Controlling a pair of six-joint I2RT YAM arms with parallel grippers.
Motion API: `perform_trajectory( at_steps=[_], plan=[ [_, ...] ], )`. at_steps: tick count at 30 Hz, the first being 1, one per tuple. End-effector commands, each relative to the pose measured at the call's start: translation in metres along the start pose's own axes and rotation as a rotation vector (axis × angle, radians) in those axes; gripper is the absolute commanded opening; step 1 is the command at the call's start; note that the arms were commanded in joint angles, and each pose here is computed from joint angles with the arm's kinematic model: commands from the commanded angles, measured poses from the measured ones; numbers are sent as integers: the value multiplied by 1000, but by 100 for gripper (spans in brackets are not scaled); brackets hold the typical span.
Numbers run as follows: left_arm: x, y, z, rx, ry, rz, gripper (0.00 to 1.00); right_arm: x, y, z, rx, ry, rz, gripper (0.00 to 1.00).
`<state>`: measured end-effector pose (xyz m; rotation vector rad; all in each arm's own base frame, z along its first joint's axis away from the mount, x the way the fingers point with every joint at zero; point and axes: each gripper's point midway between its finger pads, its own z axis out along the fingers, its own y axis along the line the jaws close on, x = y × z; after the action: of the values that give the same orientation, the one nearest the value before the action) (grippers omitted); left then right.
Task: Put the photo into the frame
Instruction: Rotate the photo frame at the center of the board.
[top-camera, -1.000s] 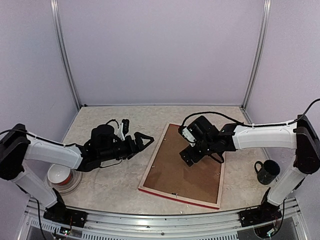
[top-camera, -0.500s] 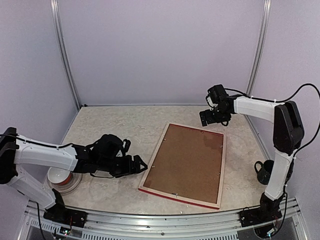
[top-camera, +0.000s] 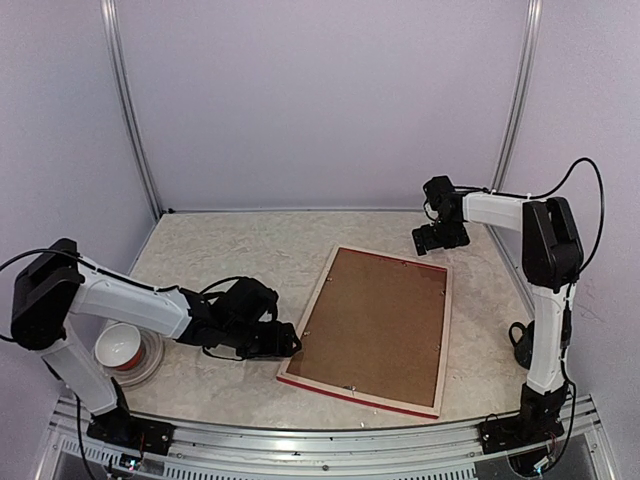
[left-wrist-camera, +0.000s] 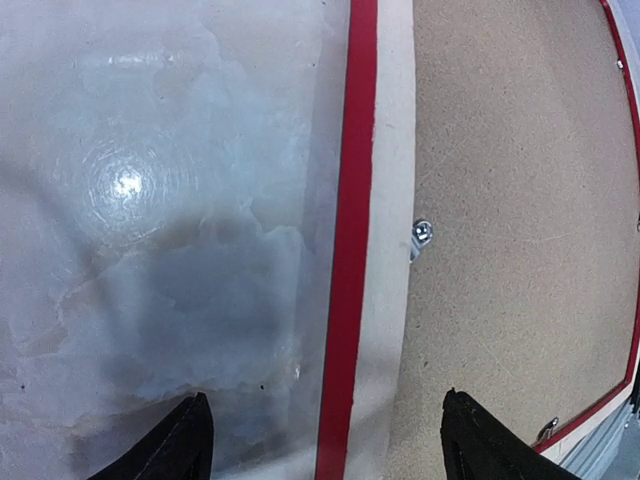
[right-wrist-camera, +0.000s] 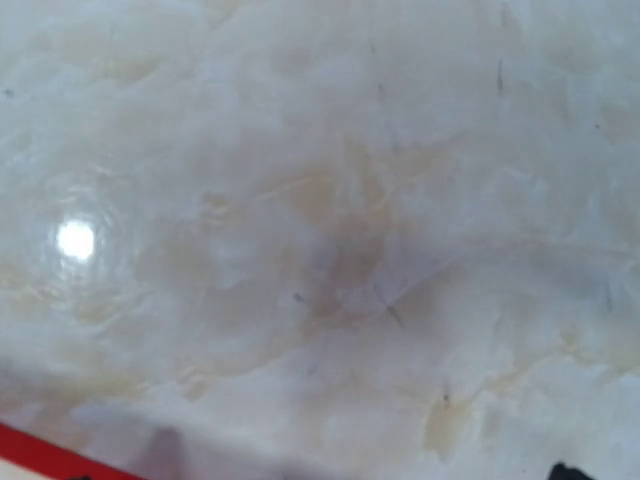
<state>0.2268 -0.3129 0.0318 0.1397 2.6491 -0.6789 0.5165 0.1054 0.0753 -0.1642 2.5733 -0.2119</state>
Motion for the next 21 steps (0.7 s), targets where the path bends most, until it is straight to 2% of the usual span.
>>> perform_trajectory(
  at_steps=[1, 7, 14, 21],
  plan=[
    [12, 22, 10, -137, 44, 72, 75, 14, 2, 5, 14, 32, -23, 99],
    [23, 32, 24, -278, 89, 175, 64, 16, 2, 10, 14, 34, -19, 99],
    [21, 44, 29, -351, 95, 196, 39, 19, 1, 17, 2, 47, -7, 99],
    [-18, 60, 24, -398, 46, 180, 38, 36, 12, 21, -113, 77, 39, 99]
  ],
)
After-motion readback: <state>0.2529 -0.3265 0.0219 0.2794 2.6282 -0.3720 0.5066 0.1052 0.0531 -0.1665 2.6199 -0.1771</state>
